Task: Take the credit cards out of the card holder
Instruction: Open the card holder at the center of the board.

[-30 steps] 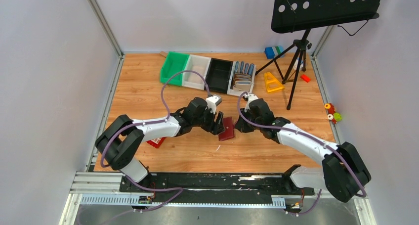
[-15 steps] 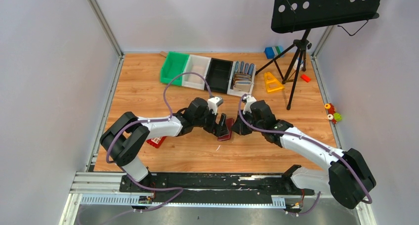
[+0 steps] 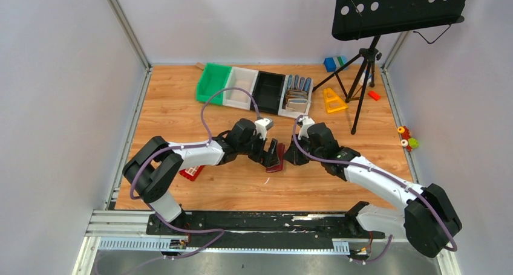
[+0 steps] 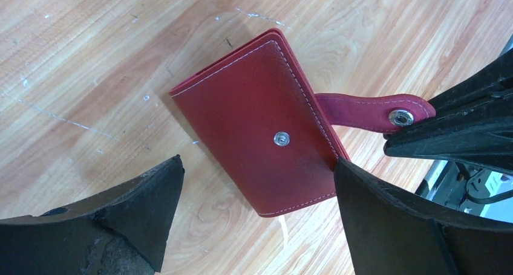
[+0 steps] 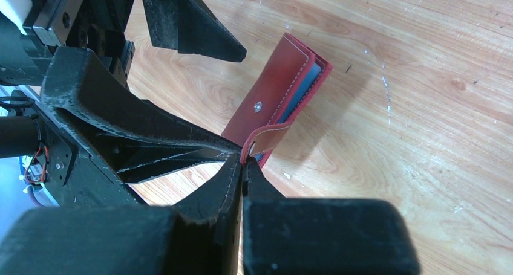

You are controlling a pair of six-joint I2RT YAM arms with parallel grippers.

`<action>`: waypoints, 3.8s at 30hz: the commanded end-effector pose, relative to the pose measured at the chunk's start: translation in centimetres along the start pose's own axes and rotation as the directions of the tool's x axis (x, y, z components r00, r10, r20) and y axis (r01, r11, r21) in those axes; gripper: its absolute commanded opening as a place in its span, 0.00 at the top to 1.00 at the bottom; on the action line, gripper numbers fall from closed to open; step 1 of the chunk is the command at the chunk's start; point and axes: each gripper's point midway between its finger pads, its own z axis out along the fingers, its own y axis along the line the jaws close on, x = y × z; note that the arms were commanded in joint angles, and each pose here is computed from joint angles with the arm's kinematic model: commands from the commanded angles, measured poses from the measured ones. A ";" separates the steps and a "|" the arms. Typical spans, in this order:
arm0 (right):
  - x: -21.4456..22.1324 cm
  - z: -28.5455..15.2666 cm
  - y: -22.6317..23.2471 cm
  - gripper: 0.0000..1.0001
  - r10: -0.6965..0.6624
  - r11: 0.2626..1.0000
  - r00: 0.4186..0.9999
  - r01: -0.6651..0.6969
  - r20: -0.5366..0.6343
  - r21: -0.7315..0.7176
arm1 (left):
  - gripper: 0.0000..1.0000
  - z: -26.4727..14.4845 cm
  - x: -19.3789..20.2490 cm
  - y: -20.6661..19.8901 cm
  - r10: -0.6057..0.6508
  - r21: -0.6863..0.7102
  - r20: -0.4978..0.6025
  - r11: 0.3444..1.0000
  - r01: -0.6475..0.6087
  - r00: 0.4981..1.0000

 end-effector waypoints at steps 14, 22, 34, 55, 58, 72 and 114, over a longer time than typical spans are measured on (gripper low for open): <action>-1.7 -1.1 1.4 1.00 -0.024 0.999 0.997 0.027 0.073 -0.044 | 0.00 -1.0 -2.0 -4.0 0.060 0.187 0.084 0.979 -0.075 0.995; -1.6 -1.0 1.5 1.00 -0.020 0.998 0.997 0.024 0.070 -0.053 | 0.00 -1.1 -2.3 -4.3 0.011 0.210 0.105 0.977 -0.033 0.994; -1.2 -1.6 -0.9 1.00 0.003 0.996 0.998 -0.009 0.067 0.087 | 0.09 -0.5 -1.4 1.8 -0.091 -0.043 0.033 0.995 0.092 0.995; 0.6 -1.8 -2.8 1.00 0.004 0.987 1.000 -0.009 0.030 0.162 | 0.80 -2.3 -2.7 2.9 -0.134 0.067 0.146 0.990 0.125 0.980; 1.1 -2.0 -3.0 1.00 -0.004 0.987 1.000 0.002 0.016 0.162 | 0.91 -2.8 -3.1 3.0 -0.099 0.039 0.169 0.995 0.094 0.981; 3.1 -2.2 -4.0 0.99 0.008 0.986 0.998 0.003 -0.068 0.169 | 0.22 -3.3 -3.3 -1.0 0.182 -0.025 0.180 0.983 -0.181 0.967; 3.3 -2.3 -5.6 0.18 0.164 0.979 0.987 -0.163 0.003 0.123 | 0.86 0.7 2.3 -2.4 -0.251 0.186 -0.009 0.951 0.248 0.968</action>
